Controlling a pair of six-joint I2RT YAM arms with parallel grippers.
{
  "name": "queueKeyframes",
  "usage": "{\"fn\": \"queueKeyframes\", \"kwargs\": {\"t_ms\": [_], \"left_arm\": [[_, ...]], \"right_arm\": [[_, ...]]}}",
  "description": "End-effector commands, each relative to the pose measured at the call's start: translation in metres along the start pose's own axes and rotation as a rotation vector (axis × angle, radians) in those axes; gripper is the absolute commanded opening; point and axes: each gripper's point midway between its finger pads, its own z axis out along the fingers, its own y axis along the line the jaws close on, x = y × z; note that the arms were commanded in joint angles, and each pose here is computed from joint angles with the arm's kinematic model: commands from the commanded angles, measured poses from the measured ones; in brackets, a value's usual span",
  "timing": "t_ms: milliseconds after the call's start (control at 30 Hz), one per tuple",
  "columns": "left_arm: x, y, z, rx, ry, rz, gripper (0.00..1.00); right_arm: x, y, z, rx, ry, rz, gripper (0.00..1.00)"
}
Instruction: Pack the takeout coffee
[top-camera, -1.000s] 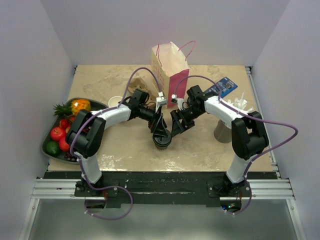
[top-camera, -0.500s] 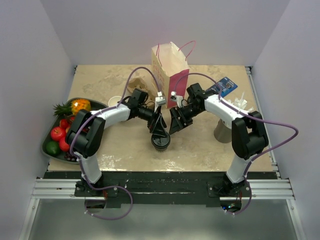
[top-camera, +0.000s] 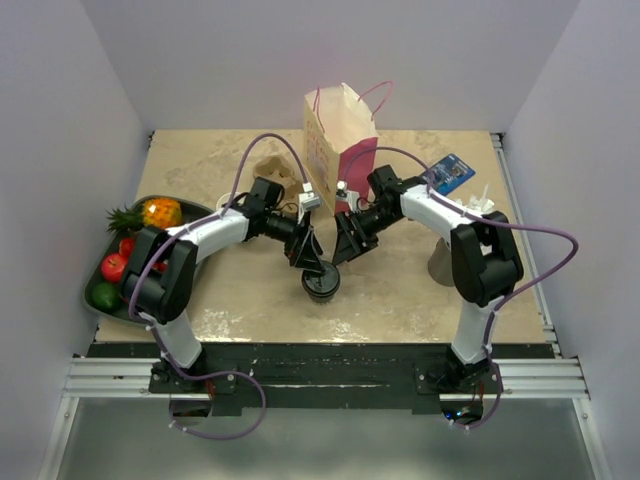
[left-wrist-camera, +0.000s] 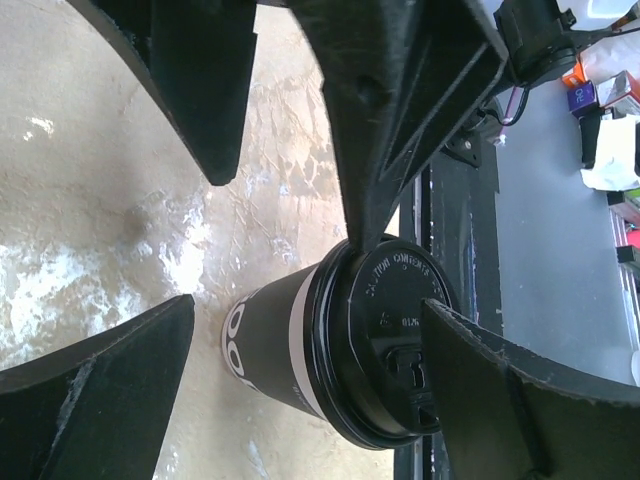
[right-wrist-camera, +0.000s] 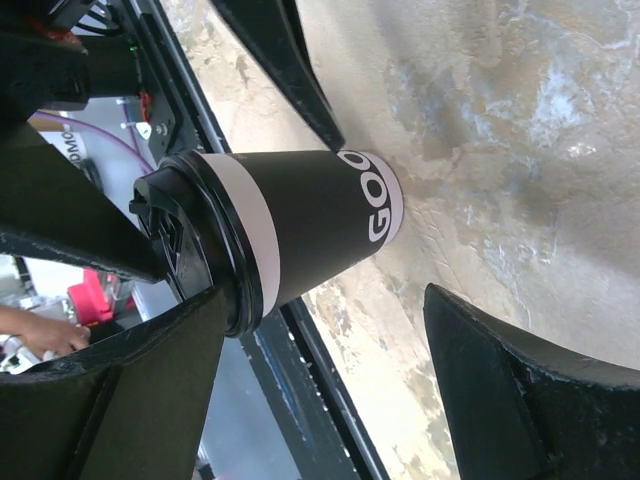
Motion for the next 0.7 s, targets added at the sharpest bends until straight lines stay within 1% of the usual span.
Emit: {"fn": "queueKeyframes", "kwargs": {"t_ms": [0,200,433,533,600,667], "left_arm": [[-0.001,-0.006,-0.009,-0.013,-0.012,0.014,0.99],[0.004,-0.006,-0.019,-0.010,-0.003,-0.022,0.98],[-0.007,-0.014,-0.026,0.007,-0.011,0.062,1.00],[-0.002,-0.015,-0.027,0.003,0.002,0.048,1.00],[0.000,-0.016,-0.027,-0.002,0.006,0.041,1.00],[-0.004,-0.018,-0.029,-0.007,-0.004,0.055,1.00]], "right_arm": [[-0.020,0.019,0.001,-0.068,-0.034,-0.038,0.83],[-0.024,0.025,0.007,-0.106,-0.026,-0.051,0.82],[-0.026,0.035,0.002,-0.136,-0.026,-0.078,0.83],[-0.024,0.033,0.003,-0.127,-0.020,-0.067,0.83],[-0.025,0.034,-0.001,-0.105,-0.025,-0.070,0.82],[-0.028,0.040,-0.007,-0.099,-0.057,-0.094,0.81]]}}
